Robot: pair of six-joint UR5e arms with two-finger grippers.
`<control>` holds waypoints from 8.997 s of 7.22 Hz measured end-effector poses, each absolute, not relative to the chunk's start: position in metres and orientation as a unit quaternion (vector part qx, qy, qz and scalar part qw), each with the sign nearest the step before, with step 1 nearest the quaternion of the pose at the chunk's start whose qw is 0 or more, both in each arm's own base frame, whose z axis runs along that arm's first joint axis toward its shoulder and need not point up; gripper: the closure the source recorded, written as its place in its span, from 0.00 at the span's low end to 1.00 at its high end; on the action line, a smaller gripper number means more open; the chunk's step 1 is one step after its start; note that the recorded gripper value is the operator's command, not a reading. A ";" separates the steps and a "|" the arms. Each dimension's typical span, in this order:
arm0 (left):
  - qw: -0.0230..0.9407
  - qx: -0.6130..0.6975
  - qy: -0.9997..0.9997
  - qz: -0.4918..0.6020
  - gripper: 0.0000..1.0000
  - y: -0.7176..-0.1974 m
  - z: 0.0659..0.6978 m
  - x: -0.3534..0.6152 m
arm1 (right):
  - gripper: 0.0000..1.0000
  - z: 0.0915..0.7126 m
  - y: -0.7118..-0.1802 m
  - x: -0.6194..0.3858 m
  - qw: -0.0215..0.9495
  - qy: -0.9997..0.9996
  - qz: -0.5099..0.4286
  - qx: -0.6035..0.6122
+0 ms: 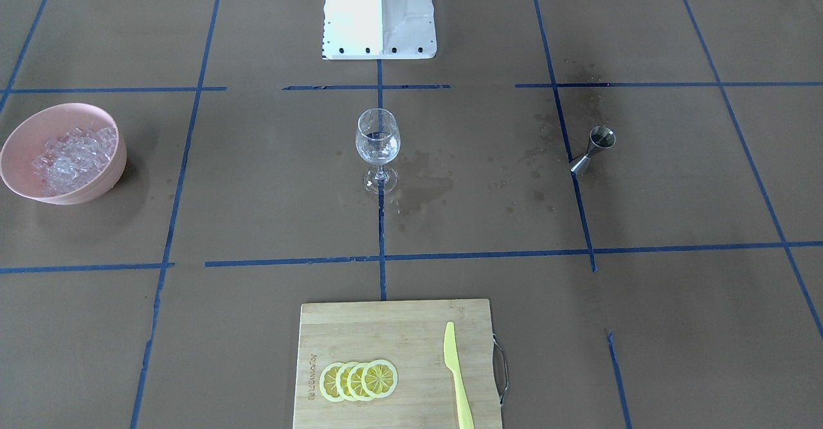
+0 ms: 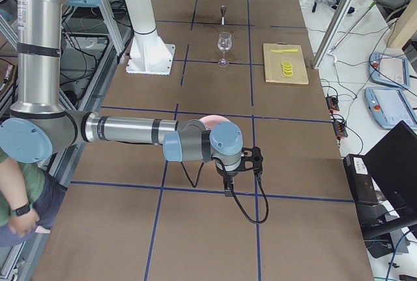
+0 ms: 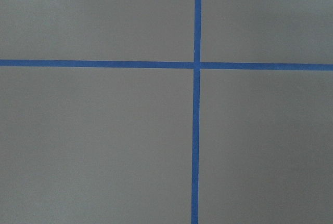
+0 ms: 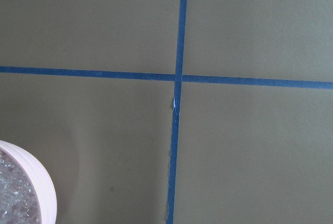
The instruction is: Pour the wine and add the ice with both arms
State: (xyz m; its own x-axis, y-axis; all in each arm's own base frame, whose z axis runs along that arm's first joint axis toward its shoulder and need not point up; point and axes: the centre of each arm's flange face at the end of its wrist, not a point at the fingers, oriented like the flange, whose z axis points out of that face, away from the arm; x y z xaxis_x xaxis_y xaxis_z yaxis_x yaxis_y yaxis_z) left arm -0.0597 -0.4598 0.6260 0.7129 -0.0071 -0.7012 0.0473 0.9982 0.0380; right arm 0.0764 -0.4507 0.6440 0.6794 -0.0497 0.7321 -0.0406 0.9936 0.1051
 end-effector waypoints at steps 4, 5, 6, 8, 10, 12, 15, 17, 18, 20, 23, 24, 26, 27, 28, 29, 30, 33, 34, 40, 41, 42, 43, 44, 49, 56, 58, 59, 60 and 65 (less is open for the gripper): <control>0.915 0.127 0.381 0.028 0.00 -0.461 0.514 -0.055 | 0.00 0.640 -0.453 0.076 0.914 -0.401 -0.006 0.064; 0.909 0.157 0.385 0.039 0.00 -0.457 0.478 -0.046 | 0.00 0.636 -0.454 0.075 0.913 -0.401 -0.014 0.075; 0.900 0.183 0.394 0.042 0.00 -0.452 0.445 -0.030 | 0.00 0.626 -0.458 0.072 0.911 -0.400 -0.027 0.094; 0.876 0.197 0.440 0.012 0.00 -0.427 0.397 0.026 | 0.00 0.625 -0.457 0.069 0.911 -0.399 -0.032 0.102; 0.852 0.192 0.485 -0.030 0.00 -0.385 0.396 0.089 | 0.00 0.635 -0.449 0.068 0.911 -0.401 -0.030 0.094; 0.842 0.186 0.501 -0.074 0.00 -0.355 0.401 0.145 | 0.00 0.634 -0.450 0.068 0.910 -0.401 -0.030 0.095; 0.847 0.206 0.476 -0.112 0.00 -0.320 0.404 0.214 | 0.00 0.620 -0.455 0.065 0.908 -0.404 -0.035 0.102; 0.850 0.225 0.454 -0.143 0.00 -0.282 0.410 0.275 | 0.00 0.601 -0.458 0.058 0.907 -0.409 -0.026 0.097; 0.852 0.239 0.439 -0.159 0.00 -0.264 0.415 0.299 | 0.00 0.582 -0.458 0.049 0.907 -0.413 -0.006 0.085; 0.851 0.284 0.403 -0.179 0.00 -0.248 0.438 0.331 | 0.00 0.550 -0.456 0.024 0.906 -0.418 0.040 0.055; 0.837 0.352 0.364 -0.209 0.00 -0.252 0.470 0.356 | 0.00 0.513 -0.446 -0.012 0.908 -0.409 0.081 0.036; 0.829 0.372 0.354 -0.219 0.00 -0.255 0.477 0.360 | 0.00 0.504 -0.441 -0.026 0.910 -0.405 0.078 0.034; 0.812 0.415 0.335 -0.238 0.01 -0.265 0.490 0.378 | 0.00 0.499 -0.434 -0.054 0.914 -0.398 0.064 0.040; 0.803 0.430 0.329 -0.247 0.02 -0.269 0.496 0.393 | 0.00 0.498 -0.432 -0.070 0.915 -0.396 0.062 0.042; 0.794 0.447 0.323 -0.255 0.03 -0.274 0.499 0.408 | 0.00 0.496 -0.430 -0.084 0.916 -0.395 0.061 0.043; 0.783 0.466 0.317 -0.262 0.06 -0.278 0.499 0.419 | 0.00 0.495 -0.429 -0.093 0.916 -0.395 0.060 0.043; 0.772 0.485 0.310 -0.269 0.07 -0.281 0.499 0.424 | 0.00 0.495 -0.428 -0.099 0.916 -0.395 0.058 0.042; 0.762 0.518 0.282 -0.268 0.08 -0.285 0.519 0.426 | 0.00 0.494 -0.427 -0.102 0.915 -0.398 0.055 0.042; 0.762 0.520 0.278 -0.266 0.12 -0.285 0.522 0.426 | 0.00 0.494 -0.426 -0.102 0.915 -0.398 0.054 0.040; 0.765 0.517 0.284 -0.260 0.35 -0.277 0.524 0.433 | 0.00 0.501 -0.420 -0.100 0.916 -0.396 0.056 0.034; 0.765 0.516 0.287 -0.257 0.44 -0.273 0.523 0.436 | 0.00 0.501 -0.420 -0.100 0.916 -0.396 0.056 0.034; 0.766 0.515 0.290 -0.255 0.46 -0.270 0.522 0.439 | 0.00 0.500 -0.420 -0.100 0.916 -0.396 0.056 0.034; 0.766 0.514 0.291 -0.255 0.46 -0.269 0.522 0.440 | 0.00 0.500 -0.420 -0.100 0.916 -0.396 0.055 0.034; 0.766 0.514 0.291 -0.255 0.45 -0.269 0.521 0.440 | 0.00 0.500 -0.419 -0.100 0.916 -0.397 0.055 0.035; 0.766 0.514 0.290 -0.254 0.45 -0.269 0.524 0.441 | 0.00 0.498 -0.419 -0.100 0.915 -0.397 0.055 0.036; 0.765 0.514 0.292 -0.255 0.45 -0.269 0.523 0.441 | 0.00 0.498 -0.419 -0.100 0.916 -0.397 0.054 0.037; 0.765 0.514 0.292 -0.256 0.45 -0.269 0.522 0.441 | 0.00 0.499 -0.419 -0.100 0.916 -0.397 0.054 0.036; 0.765 0.514 0.292 -0.256 0.45 -0.270 0.522 0.441 | 0.00 0.499 -0.419 -0.100 0.916 -0.396 0.055 0.036; 0.765 0.514 0.292 -0.256 0.45 -0.270 0.522 0.441 | 0.00 0.499 -0.419 -0.100 0.916 -0.396 0.055 0.036; 0.763 0.517 0.289 -0.260 0.46 -0.275 0.521 0.437 | 0.00 0.499 -0.419 -0.100 0.916 -0.396 0.055 0.036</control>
State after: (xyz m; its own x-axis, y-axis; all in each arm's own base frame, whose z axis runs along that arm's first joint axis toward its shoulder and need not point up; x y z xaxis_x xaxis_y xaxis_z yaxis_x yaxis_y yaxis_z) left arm 0.4375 -0.2747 0.5211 0.6974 -0.0977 -0.7100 0.6956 0.3311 0.6376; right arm -0.0999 -0.4194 0.4993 0.6801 0.0717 0.7296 -0.1287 0.9914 0.0226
